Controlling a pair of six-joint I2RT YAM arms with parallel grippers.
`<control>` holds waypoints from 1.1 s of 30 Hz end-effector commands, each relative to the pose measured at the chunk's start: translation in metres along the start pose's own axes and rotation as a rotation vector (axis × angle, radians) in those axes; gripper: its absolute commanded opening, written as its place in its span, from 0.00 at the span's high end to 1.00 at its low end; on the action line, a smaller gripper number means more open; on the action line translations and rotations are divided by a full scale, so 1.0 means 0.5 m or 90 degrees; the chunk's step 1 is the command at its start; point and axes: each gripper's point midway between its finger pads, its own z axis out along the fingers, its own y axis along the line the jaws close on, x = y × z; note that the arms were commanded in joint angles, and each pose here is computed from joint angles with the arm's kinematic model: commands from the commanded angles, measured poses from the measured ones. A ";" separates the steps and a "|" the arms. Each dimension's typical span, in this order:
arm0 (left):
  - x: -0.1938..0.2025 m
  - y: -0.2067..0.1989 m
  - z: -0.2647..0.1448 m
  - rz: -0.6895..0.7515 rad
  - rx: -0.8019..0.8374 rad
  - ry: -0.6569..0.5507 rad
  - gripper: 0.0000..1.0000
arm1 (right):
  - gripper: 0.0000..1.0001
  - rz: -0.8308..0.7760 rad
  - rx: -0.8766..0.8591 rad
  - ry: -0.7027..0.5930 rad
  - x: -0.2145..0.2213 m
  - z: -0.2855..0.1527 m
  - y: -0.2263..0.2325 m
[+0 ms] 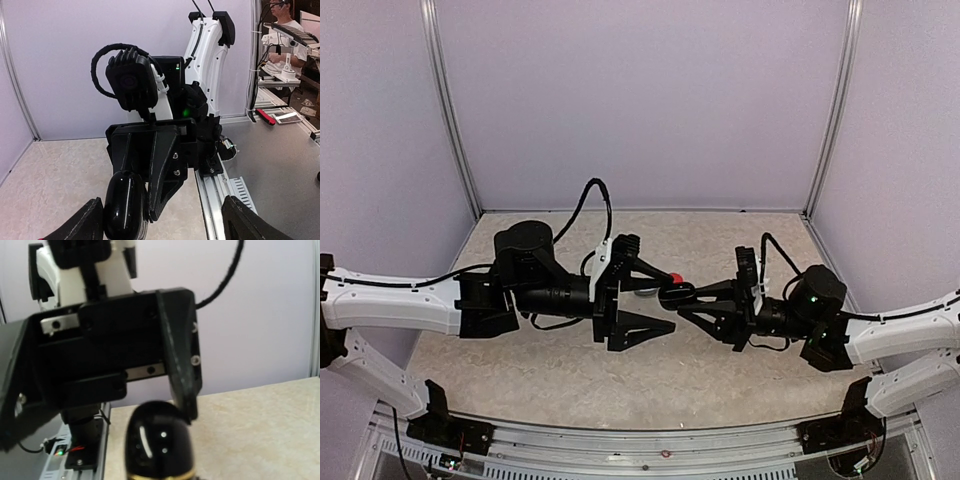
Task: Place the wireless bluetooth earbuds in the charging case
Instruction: Close the charging case with the earbuds inside, then place the charging case with the earbuds at the center of the board.
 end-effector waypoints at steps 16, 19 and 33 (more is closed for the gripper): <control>0.036 0.268 -0.179 -0.123 -0.563 -0.006 0.01 | 1.00 0.368 0.266 0.195 0.233 0.004 -0.298; 0.051 0.276 -0.201 -0.141 -0.597 0.007 0.01 | 1.00 0.413 0.292 0.212 0.277 0.007 -0.337; 0.100 0.286 -0.260 -0.213 -0.660 0.026 0.01 | 0.96 0.511 0.360 0.291 0.416 -0.006 -0.397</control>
